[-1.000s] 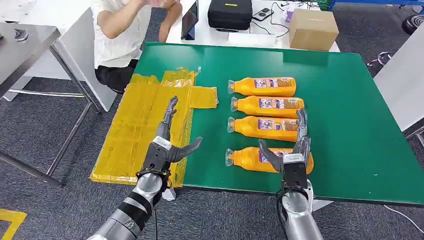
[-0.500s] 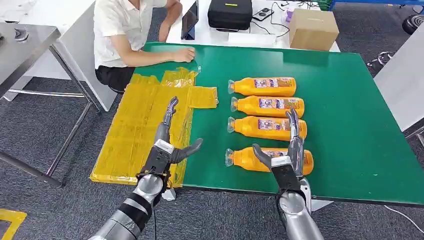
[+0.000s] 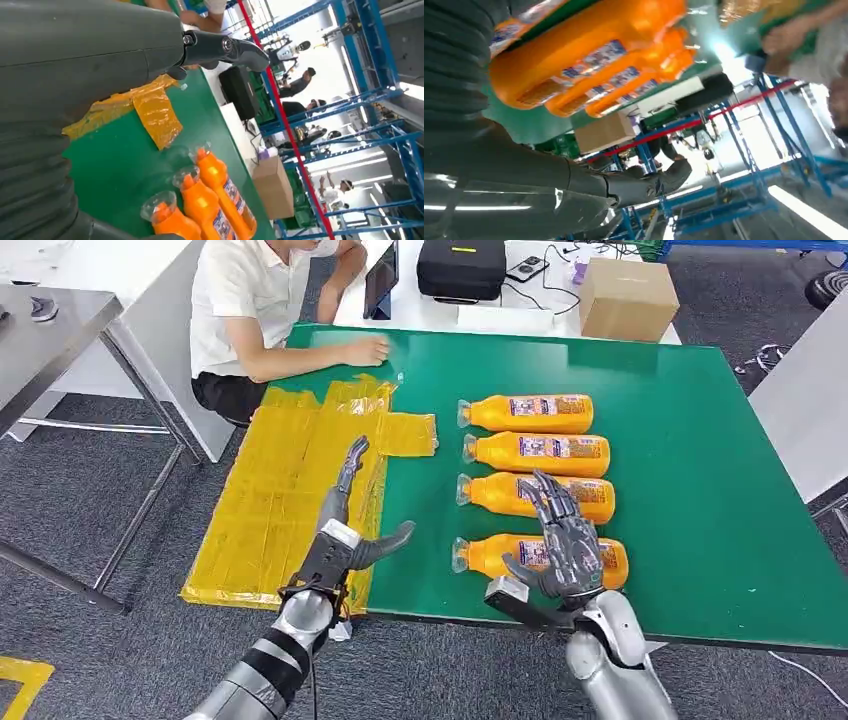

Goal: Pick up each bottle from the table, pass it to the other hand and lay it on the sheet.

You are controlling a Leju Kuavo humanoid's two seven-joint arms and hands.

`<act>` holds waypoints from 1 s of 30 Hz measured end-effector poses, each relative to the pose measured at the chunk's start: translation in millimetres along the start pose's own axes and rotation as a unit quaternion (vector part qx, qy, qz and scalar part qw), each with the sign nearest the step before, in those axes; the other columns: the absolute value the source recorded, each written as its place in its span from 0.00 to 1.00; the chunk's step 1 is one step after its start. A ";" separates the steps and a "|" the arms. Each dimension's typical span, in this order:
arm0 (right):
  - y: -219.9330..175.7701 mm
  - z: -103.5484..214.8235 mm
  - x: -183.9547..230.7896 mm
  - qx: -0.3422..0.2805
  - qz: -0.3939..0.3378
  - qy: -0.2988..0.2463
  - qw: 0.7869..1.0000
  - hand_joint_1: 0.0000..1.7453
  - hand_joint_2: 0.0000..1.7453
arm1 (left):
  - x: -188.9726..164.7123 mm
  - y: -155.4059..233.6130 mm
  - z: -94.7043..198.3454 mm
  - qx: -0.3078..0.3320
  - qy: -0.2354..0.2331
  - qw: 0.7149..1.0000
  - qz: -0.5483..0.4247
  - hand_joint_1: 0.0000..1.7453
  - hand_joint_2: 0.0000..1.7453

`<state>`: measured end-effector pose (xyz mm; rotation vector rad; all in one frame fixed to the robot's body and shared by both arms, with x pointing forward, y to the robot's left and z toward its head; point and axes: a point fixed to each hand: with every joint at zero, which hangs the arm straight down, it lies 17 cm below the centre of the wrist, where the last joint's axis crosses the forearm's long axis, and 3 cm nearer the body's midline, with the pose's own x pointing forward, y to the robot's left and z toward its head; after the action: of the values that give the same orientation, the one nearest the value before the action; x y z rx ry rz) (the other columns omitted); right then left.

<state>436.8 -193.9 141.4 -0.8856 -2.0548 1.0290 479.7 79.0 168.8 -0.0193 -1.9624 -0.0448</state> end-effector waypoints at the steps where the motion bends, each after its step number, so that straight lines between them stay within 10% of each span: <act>1: 1.0 1.7 -3.4 0.007 0.005 -0.003 1.000 0.00 1.00 | 0.1 -0.4 0.0 0.000 0.000 1.000 0.001 0.00 1.00; 30: 34.0 48.0 -65.3 0.241 0.023 0.003 0.970 0.00 1.00 | 5.3 -28.0 1.3 -0.029 0.019 0.999 0.030 0.00 1.00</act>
<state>443.9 -249.1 73.4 -0.6799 -1.6691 1.4647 475.6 51.1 172.6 -0.1159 -1.9207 -0.0624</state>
